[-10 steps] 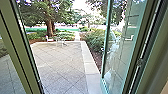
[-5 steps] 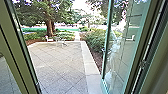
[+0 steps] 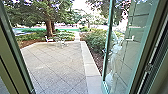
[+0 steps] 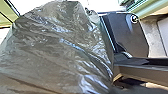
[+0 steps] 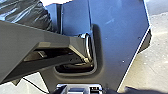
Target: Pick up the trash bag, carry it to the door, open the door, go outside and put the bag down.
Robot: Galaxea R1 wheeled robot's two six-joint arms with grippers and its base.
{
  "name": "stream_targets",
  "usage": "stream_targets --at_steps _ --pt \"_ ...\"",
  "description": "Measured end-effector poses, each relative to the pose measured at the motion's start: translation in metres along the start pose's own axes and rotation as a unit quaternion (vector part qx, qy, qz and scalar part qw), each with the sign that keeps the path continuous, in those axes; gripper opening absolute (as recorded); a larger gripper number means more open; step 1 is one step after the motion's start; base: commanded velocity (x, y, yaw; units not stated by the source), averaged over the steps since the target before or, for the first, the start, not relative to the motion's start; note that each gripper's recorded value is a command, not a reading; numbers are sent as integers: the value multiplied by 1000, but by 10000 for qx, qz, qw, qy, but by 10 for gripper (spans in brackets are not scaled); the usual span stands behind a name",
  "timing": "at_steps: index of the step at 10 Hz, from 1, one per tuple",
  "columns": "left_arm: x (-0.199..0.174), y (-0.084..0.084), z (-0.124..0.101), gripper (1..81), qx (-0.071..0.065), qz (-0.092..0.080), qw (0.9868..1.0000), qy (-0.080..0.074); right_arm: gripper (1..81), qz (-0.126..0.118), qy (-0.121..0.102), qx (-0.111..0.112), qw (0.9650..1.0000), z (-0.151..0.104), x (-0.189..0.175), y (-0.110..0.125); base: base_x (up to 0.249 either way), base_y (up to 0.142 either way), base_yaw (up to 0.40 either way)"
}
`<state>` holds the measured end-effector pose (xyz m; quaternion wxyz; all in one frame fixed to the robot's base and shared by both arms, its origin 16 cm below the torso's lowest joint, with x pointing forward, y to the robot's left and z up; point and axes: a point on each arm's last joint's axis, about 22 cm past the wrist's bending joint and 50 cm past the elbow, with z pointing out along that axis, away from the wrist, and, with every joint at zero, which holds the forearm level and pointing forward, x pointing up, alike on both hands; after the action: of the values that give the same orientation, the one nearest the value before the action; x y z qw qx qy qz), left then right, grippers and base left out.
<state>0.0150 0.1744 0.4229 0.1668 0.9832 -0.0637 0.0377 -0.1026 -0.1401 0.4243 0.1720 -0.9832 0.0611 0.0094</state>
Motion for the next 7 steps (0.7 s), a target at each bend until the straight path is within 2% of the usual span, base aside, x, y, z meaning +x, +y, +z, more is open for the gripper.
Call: stream_targets --at_steps 3,4,5,6,7 --pt "1 0 0 10 2 -1 10000 -1 811 -6 17 13 10000 1 3 -2 132 0 0" --pt "3 5 1 10 -34 3 10000 9 811 -7 26 -31 10000 -1 3 5 133 0 0" --pt "5 4 1 10 -36 6 10000 18 811 -3 33 -14 10000 0 5 0 133 0 0" --pt "0 0 0 10 9 -1 10000 15 811 -21 21 -5 10000 0 3 1 133 0 0" --pt "-3 14 3 10 -104 -10 9999 -19 811 -33 15 -129 9999 -4 2 18 133 0 0"
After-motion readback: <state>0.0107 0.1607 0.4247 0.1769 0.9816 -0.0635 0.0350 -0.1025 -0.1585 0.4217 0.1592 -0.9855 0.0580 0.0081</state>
